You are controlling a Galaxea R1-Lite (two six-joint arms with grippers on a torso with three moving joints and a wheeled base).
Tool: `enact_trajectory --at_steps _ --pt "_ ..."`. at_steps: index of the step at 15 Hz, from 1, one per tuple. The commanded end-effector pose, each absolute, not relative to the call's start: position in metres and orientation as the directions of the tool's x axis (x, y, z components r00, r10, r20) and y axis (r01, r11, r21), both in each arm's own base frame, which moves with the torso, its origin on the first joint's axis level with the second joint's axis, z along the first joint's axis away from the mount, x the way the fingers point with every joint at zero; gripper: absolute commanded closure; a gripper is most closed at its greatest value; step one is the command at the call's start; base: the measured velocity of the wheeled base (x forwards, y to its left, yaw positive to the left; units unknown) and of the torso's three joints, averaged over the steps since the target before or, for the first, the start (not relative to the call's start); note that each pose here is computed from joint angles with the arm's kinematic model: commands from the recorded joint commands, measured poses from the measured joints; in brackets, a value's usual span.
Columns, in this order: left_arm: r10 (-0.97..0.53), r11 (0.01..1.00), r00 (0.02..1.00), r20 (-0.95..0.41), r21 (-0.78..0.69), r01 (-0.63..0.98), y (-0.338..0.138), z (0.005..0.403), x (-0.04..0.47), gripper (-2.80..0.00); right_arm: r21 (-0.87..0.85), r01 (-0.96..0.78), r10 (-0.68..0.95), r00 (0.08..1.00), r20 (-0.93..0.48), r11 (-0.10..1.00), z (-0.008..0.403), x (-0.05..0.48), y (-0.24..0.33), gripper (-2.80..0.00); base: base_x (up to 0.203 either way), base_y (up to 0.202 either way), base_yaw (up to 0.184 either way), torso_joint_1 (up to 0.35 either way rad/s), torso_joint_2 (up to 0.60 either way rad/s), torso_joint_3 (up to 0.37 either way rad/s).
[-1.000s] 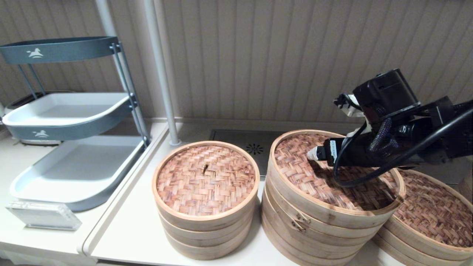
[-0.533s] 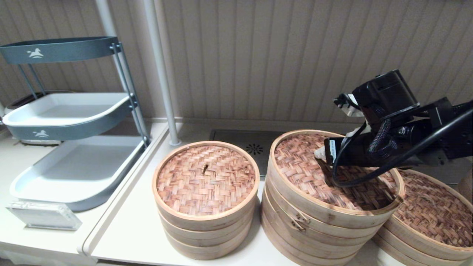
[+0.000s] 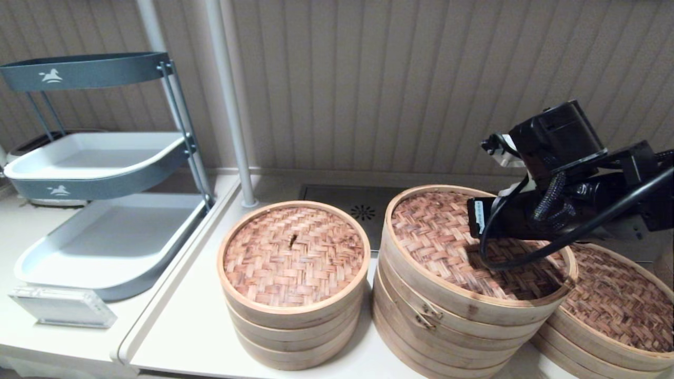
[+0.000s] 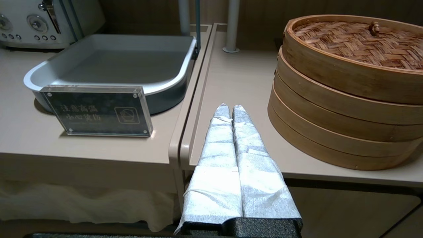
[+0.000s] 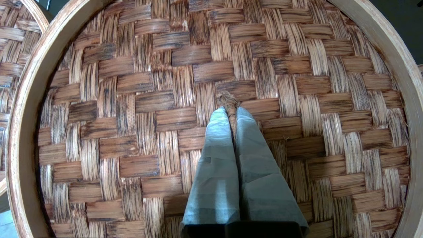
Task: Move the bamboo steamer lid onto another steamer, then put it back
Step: Pick up the steamer
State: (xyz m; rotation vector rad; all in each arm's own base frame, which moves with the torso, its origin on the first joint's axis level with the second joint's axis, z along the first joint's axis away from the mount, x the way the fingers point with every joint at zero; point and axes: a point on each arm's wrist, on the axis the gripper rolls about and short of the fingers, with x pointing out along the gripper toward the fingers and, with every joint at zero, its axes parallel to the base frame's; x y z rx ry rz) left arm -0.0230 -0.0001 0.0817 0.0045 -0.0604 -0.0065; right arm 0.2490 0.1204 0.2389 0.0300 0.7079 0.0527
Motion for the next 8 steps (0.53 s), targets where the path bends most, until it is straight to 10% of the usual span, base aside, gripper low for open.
enact_trajectory --at_steps 1,8 --pt "-0.007 1.000 0.999 0.038 0.005 0.007 0.000 0.075 -0.021 0.00 0.043 -0.037 0.056 0.752 -0.656 0.998 0.237 0.245 0.119 0.00 0.000 0.000 0.000 0.000 0.00 0.000" --pt "-0.008 1.000 0.999 0.038 0.005 0.007 0.000 0.075 -0.021 0.00 0.076 -0.047 0.082 0.813 -0.576 0.996 0.257 0.240 0.116 0.00 0.000 0.000 0.000 0.000 0.00 0.000"
